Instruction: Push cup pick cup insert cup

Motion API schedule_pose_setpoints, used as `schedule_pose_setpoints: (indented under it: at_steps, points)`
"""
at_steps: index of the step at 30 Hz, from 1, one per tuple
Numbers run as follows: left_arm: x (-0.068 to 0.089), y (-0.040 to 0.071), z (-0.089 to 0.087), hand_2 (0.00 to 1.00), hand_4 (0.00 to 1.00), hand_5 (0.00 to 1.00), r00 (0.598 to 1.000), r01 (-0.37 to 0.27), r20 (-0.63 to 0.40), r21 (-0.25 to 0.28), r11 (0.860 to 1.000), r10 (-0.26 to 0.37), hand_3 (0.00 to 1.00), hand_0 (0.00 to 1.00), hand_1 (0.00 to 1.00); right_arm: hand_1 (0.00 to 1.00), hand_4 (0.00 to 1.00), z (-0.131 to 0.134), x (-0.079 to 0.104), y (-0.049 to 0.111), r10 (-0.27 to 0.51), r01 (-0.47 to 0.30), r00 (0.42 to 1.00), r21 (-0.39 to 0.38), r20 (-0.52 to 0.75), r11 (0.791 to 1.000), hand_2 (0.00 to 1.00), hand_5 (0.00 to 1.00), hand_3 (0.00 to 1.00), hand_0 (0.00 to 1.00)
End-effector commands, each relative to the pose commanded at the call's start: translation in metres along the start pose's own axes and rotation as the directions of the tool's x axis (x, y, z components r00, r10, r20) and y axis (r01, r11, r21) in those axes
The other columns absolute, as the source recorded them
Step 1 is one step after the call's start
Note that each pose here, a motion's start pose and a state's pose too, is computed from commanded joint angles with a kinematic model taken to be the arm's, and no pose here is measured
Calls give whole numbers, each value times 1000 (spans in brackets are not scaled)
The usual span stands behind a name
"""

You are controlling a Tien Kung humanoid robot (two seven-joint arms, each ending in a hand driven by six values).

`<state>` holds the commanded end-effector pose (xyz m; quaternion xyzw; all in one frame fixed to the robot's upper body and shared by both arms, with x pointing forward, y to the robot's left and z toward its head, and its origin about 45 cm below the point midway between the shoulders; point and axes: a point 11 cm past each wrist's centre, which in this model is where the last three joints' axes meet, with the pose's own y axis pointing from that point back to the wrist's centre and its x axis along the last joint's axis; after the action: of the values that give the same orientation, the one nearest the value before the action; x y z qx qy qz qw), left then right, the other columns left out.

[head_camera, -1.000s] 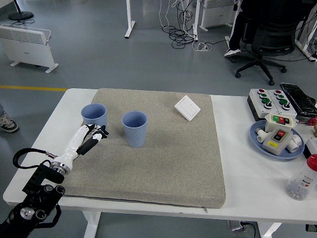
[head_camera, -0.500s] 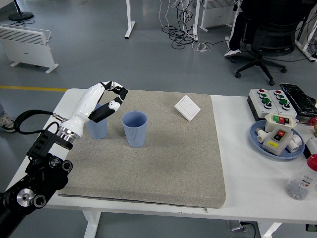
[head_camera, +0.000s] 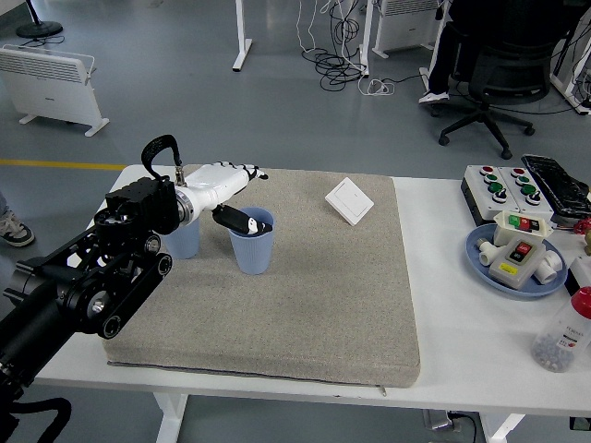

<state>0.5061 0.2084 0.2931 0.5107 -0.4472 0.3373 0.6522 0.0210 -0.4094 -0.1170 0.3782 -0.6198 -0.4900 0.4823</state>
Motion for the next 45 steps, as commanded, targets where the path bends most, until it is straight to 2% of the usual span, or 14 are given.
schedule_pose_setpoints:
  at_steps: [2,4,10,17,18,29,30,35,36,41,42,45]
  points:
    - [-6,-3,-2,998,969,502,998,57,6,19,998,-57,961,954,952,593,103,-1,1,0,1,-1,1000,1,-4,1000,611,469,547,691]
    - [-9,-5,-2,998,969,502,997,76,3,24,997,-76,961,954,952,593,103,-1,1,0,2,-2,1000,1,-7,1000,611,469,547,691]
    - [-13,-10,-6,998,954,514,995,97,-35,36,995,-95,961,946,949,593,105,-3,2,0,3,-3,1000,1,-16,1000,611,468,547,691]
    - [-16,-14,-1,998,971,513,993,99,-64,15,995,-97,961,926,940,593,105,-3,2,0,4,-4,1000,1,-26,1000,612,467,548,691]
    - [-17,-15,1,998,980,516,993,100,-65,11,995,-99,956,873,917,594,105,-4,2,0,5,-5,1000,1,-27,1000,612,466,547,691]
    - [-24,-18,4,998,941,513,990,123,-76,6,992,-122,952,832,887,594,106,-6,2,1,5,-4,999,5,-33,1000,611,466,547,691]
    - [-24,-18,4,984,792,370,989,124,-78,6,992,-123,922,752,845,594,106,-6,2,1,5,-4,999,5,-33,1000,611,466,547,691]
    - [-26,-19,2,984,792,370,989,119,-89,4,993,-118,922,752,845,594,106,-6,2,1,4,-4,999,6,-32,1000,611,466,547,691]
    - [-27,-19,2,894,733,306,989,118,-90,4,993,-118,837,618,752,594,106,-6,2,1,4,-4,999,6,-32,1000,612,465,547,692]
    - [-26,-19,2,894,733,306,990,103,-94,-2,995,-103,837,618,752,594,106,-6,2,1,4,-4,999,6,-33,1000,612,465,547,692]
    - [-25,-19,2,785,682,260,991,91,-93,-7,996,-91,733,509,666,594,107,-6,1,1,4,-4,999,6,-34,1000,612,465,547,692]
    - [-23,-20,2,785,682,260,994,65,-85,-11,998,-65,733,509,666,594,107,-7,1,1,4,-4,999,6,-34,1000,612,465,547,692]
